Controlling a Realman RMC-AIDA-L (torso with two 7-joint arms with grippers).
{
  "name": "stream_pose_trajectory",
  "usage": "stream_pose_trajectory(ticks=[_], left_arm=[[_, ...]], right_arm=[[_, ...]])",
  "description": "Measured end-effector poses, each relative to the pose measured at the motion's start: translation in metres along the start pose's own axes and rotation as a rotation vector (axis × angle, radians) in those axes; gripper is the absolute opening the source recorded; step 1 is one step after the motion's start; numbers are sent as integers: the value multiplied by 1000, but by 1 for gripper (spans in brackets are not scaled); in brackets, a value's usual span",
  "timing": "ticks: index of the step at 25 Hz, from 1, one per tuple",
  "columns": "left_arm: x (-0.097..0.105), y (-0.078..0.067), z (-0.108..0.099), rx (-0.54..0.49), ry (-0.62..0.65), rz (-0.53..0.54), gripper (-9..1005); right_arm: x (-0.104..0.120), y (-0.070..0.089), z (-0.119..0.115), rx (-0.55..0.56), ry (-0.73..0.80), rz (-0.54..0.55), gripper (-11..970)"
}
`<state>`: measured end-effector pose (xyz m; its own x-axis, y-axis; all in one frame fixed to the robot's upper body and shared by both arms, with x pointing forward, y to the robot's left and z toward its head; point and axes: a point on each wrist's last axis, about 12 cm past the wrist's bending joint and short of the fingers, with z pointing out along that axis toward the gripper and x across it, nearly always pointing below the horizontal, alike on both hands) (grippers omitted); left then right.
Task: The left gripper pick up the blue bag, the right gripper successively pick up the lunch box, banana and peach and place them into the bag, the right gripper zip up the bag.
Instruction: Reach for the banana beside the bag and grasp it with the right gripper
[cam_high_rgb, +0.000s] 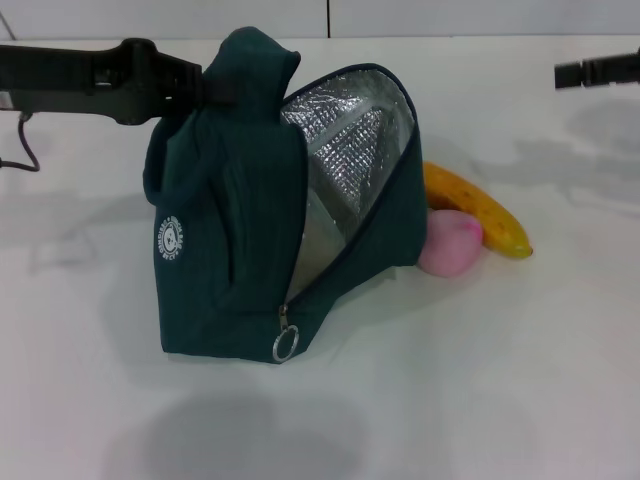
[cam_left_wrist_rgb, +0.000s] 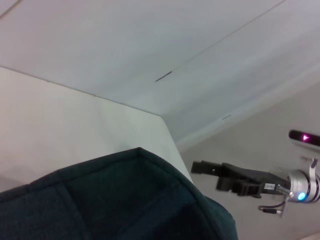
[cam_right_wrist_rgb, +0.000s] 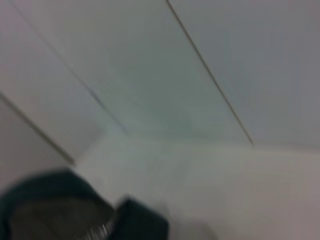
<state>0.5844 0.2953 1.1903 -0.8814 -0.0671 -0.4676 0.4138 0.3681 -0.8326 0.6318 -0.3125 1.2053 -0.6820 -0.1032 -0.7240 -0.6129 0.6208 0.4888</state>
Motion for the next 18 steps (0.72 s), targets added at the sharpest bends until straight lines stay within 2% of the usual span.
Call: stream_pose_trajectory(ticks=[3,9,18], left_arm=[[-1,-1,0,1,0,5,31],[-3,-1,-2,-5,-5,14,31],[-2,1,-5,-12,-11,9,31]], right_arm=[[-18,5,6,64,145,-18,848],[-43,22,34,115,290,-105,846],[-33,53,96,129,474,-210,847]])
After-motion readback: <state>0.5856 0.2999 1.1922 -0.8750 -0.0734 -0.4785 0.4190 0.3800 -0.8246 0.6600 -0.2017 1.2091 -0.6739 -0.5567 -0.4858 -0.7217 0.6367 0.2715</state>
